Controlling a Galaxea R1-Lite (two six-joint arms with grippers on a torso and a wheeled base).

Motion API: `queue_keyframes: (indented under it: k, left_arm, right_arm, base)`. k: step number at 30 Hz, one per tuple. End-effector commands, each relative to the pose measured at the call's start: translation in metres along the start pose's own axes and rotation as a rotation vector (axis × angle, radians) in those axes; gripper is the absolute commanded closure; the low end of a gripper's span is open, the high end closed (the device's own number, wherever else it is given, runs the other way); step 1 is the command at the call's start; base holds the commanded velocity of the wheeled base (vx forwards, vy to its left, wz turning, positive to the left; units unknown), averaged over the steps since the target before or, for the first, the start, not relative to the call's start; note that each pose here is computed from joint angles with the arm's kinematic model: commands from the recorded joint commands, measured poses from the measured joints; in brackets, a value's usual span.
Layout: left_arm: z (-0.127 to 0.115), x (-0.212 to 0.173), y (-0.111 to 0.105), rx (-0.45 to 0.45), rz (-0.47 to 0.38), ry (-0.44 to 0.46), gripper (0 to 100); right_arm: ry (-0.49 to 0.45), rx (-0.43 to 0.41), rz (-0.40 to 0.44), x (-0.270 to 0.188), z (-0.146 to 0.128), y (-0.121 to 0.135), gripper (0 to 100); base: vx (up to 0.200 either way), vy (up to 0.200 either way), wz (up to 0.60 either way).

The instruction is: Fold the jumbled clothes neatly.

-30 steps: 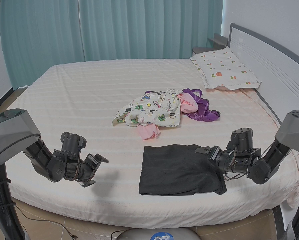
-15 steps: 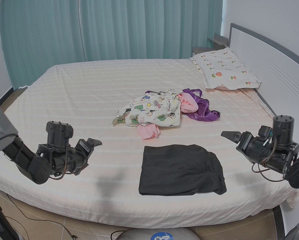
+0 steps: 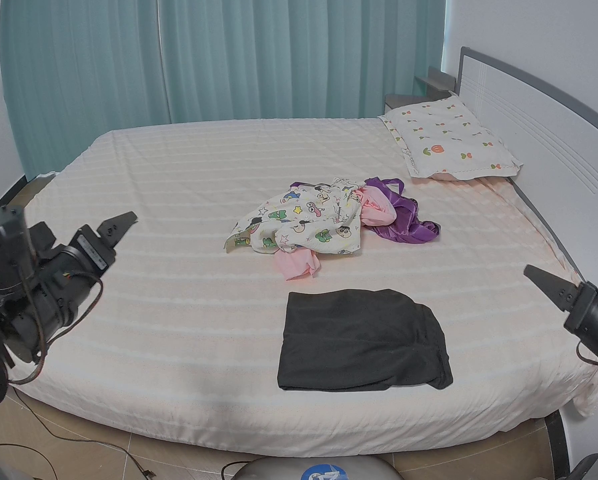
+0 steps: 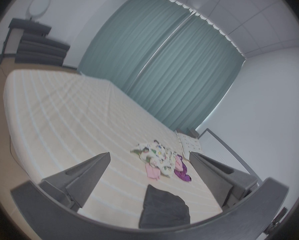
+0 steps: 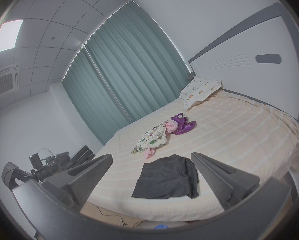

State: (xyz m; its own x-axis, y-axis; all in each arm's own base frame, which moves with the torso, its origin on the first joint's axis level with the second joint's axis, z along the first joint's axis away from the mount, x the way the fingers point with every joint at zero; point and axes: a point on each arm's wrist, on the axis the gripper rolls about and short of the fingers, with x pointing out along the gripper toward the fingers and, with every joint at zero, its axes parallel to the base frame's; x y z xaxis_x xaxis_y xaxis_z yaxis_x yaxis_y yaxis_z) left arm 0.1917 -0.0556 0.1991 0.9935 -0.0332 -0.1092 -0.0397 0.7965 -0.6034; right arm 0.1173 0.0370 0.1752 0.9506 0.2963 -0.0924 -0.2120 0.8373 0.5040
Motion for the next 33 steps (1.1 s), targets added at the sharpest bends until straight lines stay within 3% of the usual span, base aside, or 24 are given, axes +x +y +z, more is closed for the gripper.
queue_keyframes:
  k: [1,8,12,18,25,33]
  left_arm:
    - [0.028,-0.082,0.01,0.126,-0.014,-0.265,0]
    - [0.033,-0.14,0.032,0.321,0.092,-0.425,0]
    - [0.031,-0.162,0.043,0.374,0.143,-0.444,0]
    - [0.024,-0.191,0.059,0.383,0.227,-0.497,0]
    - [0.01,-0.21,0.071,0.402,0.306,-0.554,0]
    - [-0.018,-0.226,0.079,0.522,0.352,-0.644,0]
  right_arm:
    - [-0.106,-0.038,0.054,-0.073,-0.005,-0.003,0]
    - [-0.154,-0.219,-0.027,-0.103,-0.026,-0.018,0]
    - [-0.195,-0.29,-0.058,-0.111,-0.034,-0.022,0]
    - [-0.237,-0.405,-0.093,-0.121,-0.053,-0.031,0]
    - [-0.216,-0.45,-0.142,-0.132,-0.068,-0.036,0]
    - [-0.178,-0.471,-0.168,-0.132,-0.079,-0.043,0]
  base:
    - [0.0,0.0,0.0]
    - [0.0,0.0,0.0]
    - [0.0,0.0,0.0]
    - [0.0,0.0,0.0]
    - [0.0,0.0,0.0]
    - [0.0,0.0,0.0]
